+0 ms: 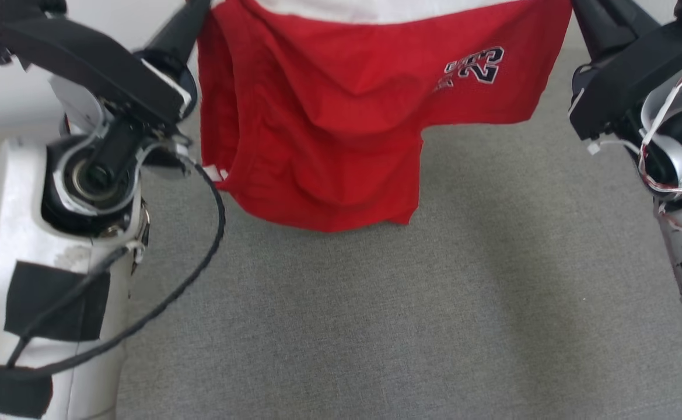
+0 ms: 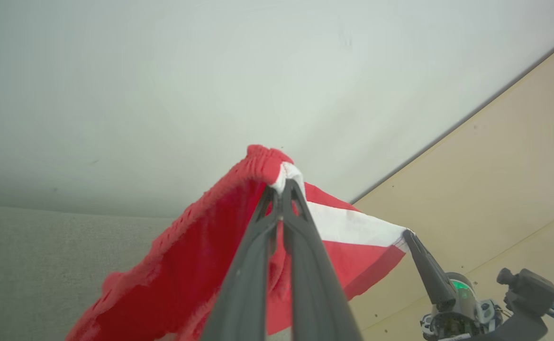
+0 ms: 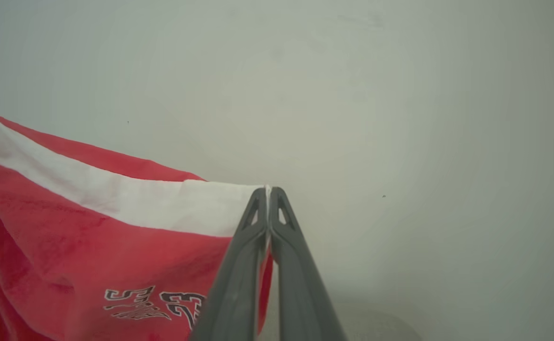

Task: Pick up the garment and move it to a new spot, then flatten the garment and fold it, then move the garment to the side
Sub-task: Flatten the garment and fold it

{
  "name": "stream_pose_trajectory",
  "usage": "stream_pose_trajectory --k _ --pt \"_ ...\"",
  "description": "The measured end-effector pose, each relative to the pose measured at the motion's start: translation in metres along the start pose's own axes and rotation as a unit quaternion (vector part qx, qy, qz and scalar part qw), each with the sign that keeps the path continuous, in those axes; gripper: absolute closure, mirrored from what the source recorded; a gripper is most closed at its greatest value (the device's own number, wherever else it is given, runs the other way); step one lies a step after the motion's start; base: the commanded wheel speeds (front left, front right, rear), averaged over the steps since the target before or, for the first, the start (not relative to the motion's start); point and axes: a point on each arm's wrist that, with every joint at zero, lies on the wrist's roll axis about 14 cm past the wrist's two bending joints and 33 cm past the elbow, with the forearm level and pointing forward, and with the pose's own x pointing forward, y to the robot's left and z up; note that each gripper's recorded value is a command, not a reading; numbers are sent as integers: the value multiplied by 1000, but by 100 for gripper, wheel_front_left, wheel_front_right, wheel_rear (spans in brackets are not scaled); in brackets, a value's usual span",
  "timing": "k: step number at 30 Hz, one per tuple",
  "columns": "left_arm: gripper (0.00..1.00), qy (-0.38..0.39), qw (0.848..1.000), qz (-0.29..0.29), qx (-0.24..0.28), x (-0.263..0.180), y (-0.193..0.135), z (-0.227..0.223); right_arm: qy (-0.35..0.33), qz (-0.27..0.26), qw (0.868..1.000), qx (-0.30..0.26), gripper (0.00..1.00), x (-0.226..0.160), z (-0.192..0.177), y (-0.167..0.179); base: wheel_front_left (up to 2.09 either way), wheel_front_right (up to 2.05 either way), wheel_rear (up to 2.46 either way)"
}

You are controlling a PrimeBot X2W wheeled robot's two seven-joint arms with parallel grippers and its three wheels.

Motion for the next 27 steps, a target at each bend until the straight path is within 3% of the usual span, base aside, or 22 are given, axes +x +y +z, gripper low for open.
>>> stream_pose_trajectory --k 4,9,16,22,27 --pt "100 -29 1000 -1 -11 16 7 14 9 10 1000 18 100 18 -7 2 0 0 0" --pt "100 -67 998 0 19 40 23 33 4 23 999 30 100 53 -13 9 0 0 0" --pt "100 -188 982 3 30 62 63 76 -91 -6 996 20 100 101 2 -12 0 0 0" --pt "100 -281 959 -30 14 68 77 99 -205 -50 977 -17 100 119 25 -38 0 0 0" --pt "100 -290 956 -22 23 67 99 94 -206 -45 976 -59 100 132 8 -28 0 0 0"
